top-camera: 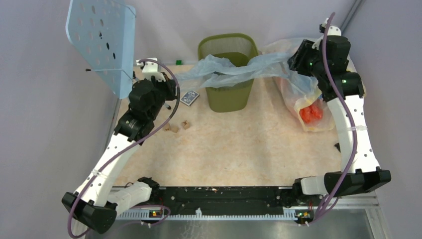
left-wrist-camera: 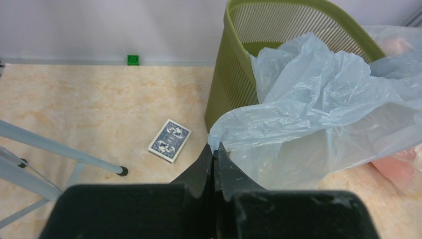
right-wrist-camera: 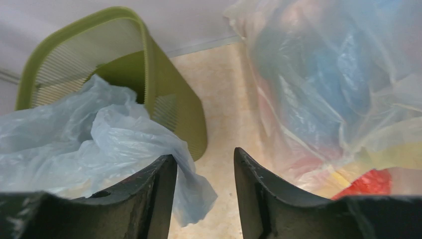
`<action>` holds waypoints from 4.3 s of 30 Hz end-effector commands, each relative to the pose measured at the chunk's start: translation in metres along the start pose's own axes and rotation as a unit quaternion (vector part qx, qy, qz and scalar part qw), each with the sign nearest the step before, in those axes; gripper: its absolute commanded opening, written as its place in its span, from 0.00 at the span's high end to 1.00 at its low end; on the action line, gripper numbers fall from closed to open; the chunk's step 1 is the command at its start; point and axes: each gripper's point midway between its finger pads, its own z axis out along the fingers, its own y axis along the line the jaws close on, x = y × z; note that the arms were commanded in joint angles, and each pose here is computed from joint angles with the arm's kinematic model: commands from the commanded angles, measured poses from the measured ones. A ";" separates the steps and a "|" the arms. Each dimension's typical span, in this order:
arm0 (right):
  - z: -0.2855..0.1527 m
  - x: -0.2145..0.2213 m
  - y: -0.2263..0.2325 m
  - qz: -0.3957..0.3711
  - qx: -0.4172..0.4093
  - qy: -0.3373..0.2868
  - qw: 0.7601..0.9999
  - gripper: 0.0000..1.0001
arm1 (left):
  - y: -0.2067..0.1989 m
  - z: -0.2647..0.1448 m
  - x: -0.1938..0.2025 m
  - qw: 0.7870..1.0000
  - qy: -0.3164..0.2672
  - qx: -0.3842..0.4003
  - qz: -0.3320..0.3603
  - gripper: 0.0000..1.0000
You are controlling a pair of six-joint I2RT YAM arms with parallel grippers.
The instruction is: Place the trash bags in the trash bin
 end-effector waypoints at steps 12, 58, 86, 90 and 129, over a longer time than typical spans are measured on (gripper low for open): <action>-0.034 0.019 0.054 -0.059 -0.205 -0.027 0.977 0.31 | -0.015 -0.003 -0.015 0.998 -0.030 0.044 -0.023 1.00; 0.165 0.035 0.030 0.005 -0.092 0.038 0.995 0.45 | 0.021 0.132 0.040 0.998 0.002 -0.034 -0.049 0.74; 0.105 0.069 0.116 0.155 -0.367 0.017 0.917 0.38 | -0.081 0.129 0.052 0.927 0.038 0.356 -0.113 0.27; 0.079 0.081 0.112 0.159 -0.342 0.028 0.926 0.39 | -0.083 0.105 0.053 0.924 0.051 0.358 -0.125 0.27; -0.118 0.098 -0.006 -0.053 -0.104 -0.059 0.991 0.21 | 0.001 -0.061 0.071 0.987 0.070 0.108 -0.096 0.22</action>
